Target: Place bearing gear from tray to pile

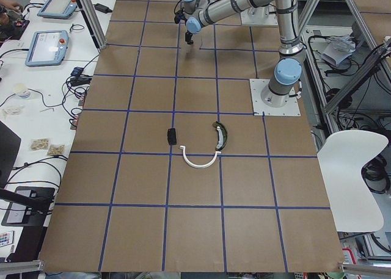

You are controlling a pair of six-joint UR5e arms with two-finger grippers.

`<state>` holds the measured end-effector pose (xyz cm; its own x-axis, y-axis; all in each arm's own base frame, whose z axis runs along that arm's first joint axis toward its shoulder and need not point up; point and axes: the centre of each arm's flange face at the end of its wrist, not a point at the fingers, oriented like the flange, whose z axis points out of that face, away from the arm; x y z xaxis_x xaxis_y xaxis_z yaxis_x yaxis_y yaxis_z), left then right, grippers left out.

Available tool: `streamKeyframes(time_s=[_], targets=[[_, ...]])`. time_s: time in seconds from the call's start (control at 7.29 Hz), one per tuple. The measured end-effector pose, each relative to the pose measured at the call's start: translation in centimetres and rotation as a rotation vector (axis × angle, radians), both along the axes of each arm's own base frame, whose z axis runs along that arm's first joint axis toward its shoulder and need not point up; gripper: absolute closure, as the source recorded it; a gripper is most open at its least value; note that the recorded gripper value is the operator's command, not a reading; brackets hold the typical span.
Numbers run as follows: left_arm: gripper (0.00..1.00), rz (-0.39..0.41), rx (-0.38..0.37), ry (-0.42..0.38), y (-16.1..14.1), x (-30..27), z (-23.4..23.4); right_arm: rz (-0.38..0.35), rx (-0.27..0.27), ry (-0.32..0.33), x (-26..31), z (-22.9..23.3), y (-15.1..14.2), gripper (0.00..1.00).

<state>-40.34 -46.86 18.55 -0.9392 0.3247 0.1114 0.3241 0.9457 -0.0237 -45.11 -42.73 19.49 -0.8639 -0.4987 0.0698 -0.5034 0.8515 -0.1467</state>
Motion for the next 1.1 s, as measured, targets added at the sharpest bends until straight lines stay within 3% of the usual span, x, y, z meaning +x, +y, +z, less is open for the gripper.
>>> streamKeyframes(time_s=[0.27, 0.41, 0.55, 0.69, 0.82, 1.1], targets=[[0.13, -0.008, 0.006, -0.005, 0.1, -0.5, -1.4, 0.001, 0.048, 0.007, -0.3, -1.1, 0.4, 0.19], [0.30, -0.010, 0.008, -0.007, 0.2, -0.6, -1.7, 0.000, 0.064, 0.003, 0.0, -1.6, 0.8, 0.40], [0.58, -0.012, 0.011, -0.009, 0.2, -0.6, -1.9, 0.000, 0.076, 0.002, 0.3, -1.9, 1.0, 0.64], [0.91, -0.017, 0.013, -0.010, 0.2, -0.6, -2.1, 0.000, 0.090, 0.007, 0.3, -2.0, 1.2, 0.80], [1.00, -0.021, 0.013, -0.010, 0.2, -0.6, -2.2, 0.002, 0.100, 0.011, 0.3, -2.1, 1.3, 0.83], [1.00, -0.024, 0.010, -0.010, 0.1, -0.7, -2.1, 0.016, 0.107, 0.015, 0.3, -2.1, 1.4, 0.85]])
